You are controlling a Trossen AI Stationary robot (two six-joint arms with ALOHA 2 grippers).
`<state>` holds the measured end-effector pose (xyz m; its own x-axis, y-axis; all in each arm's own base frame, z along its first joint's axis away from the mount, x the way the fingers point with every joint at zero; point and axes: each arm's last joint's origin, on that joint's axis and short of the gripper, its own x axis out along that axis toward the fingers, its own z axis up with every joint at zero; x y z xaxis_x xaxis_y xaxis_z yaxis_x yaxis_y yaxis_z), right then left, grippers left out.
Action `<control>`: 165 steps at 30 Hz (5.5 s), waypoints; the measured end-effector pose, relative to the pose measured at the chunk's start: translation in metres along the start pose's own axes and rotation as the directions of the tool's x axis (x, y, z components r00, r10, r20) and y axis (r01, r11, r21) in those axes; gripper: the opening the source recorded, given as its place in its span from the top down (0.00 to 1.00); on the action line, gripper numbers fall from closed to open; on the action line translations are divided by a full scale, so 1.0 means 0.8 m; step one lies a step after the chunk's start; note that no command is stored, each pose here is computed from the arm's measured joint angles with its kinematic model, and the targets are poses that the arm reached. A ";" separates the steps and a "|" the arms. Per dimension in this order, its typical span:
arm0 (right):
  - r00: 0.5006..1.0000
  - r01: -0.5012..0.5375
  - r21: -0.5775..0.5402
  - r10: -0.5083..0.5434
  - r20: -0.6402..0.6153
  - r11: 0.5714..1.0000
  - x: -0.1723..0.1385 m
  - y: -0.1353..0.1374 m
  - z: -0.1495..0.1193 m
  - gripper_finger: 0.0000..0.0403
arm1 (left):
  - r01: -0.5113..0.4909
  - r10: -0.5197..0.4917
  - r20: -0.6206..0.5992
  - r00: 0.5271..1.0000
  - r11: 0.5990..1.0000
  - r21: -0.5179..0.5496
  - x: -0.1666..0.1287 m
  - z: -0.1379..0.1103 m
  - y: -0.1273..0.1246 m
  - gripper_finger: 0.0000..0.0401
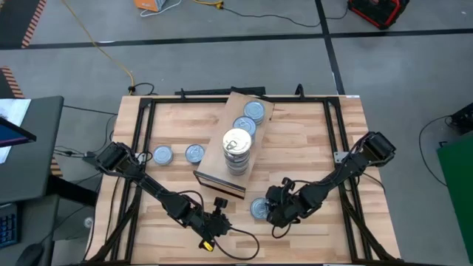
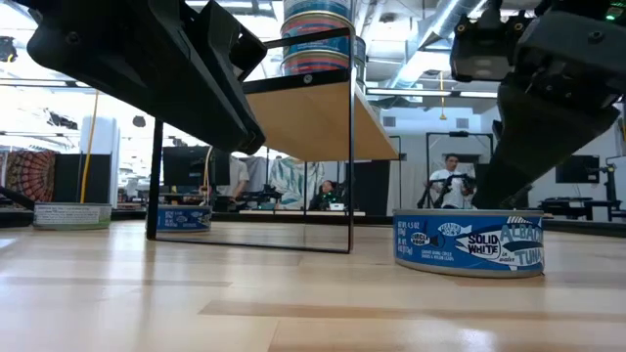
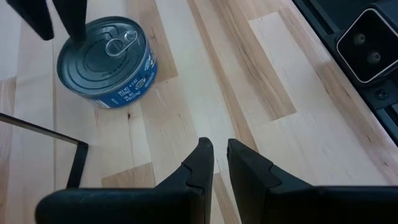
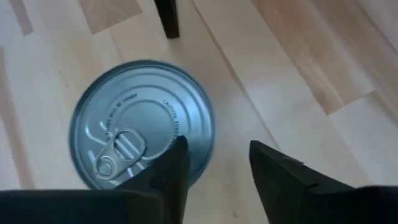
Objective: Stack canned seafood by type on shelf
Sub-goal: Stack the blue tuna can on top of the blue tuna can on the shelf
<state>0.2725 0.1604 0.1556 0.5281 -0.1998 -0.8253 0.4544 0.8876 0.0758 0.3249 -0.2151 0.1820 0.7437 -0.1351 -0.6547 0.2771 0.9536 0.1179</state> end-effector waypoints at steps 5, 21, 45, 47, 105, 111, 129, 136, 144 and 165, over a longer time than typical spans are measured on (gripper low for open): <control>1.000 -0.006 0.046 0.006 -0.004 0.999 0.007 -0.007 -0.009 0.67 | -0.002 0.002 -0.008 1.000 1.000 0.001 0.000 -0.001 0.000 0.89; 0.989 0.113 0.095 -0.103 -0.107 0.989 0.017 -0.032 -0.024 0.96 | -0.003 0.003 -0.013 1.000 1.000 -0.004 0.000 -0.002 0.000 0.89; 0.993 0.065 -0.097 -0.055 0.100 0.993 -0.066 -0.054 0.011 0.75 | -0.011 0.009 -0.045 0.999 0.999 -0.047 -0.001 -0.005 0.001 0.89; 0.992 0.073 -0.086 -0.063 0.109 0.994 -0.066 -0.061 0.021 0.66 | -0.026 0.024 -0.042 0.999 0.998 -0.055 -0.001 -0.005 0.001 0.89; 0.992 0.077 -0.078 -0.069 0.106 0.994 -0.097 -0.108 0.055 0.24 | -0.103 0.087 -0.137 0.987 0.988 -0.113 -0.003 -0.027 -0.004 0.89; 0.984 -0.153 -0.468 0.180 0.013 0.870 -0.096 -0.079 0.048 0.24 | -0.032 0.021 -0.116 0.993 0.995 -0.090 -0.003 -0.023 -0.007 0.89; 0.950 -0.196 -0.905 -0.155 -0.270 0.376 -0.086 -0.009 0.069 0.24 | 0.025 -0.027 -0.104 0.994 0.999 -0.020 -0.003 -0.021 -0.009 0.89; 0.879 -0.342 -0.936 -0.324 -0.351 0.087 -0.047 -0.001 0.081 0.24 | 0.018 -0.018 -0.111 0.994 1.000 -0.004 -0.002 -0.022 -0.008 0.89; 0.842 -0.375 -0.918 -0.462 -0.280 -0.126 -0.012 -0.016 0.093 0.24 | 0.022 -0.024 -0.112 0.993 1.000 -0.021 -0.003 -0.022 -0.009 0.89; 0.806 -0.473 -0.881 -0.416 -0.421 -0.024 0.009 -0.040 0.095 0.27 | 0.017 -0.022 -0.136 0.991 0.999 -0.034 -0.003 -0.025 -0.009 0.89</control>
<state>0.3160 0.0989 0.1898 -0.0655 -0.3552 -0.9325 -0.8927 0.4384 -0.1043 0.3086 -0.2166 0.1680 0.6481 -0.1179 -0.7524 0.2688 0.9598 0.0811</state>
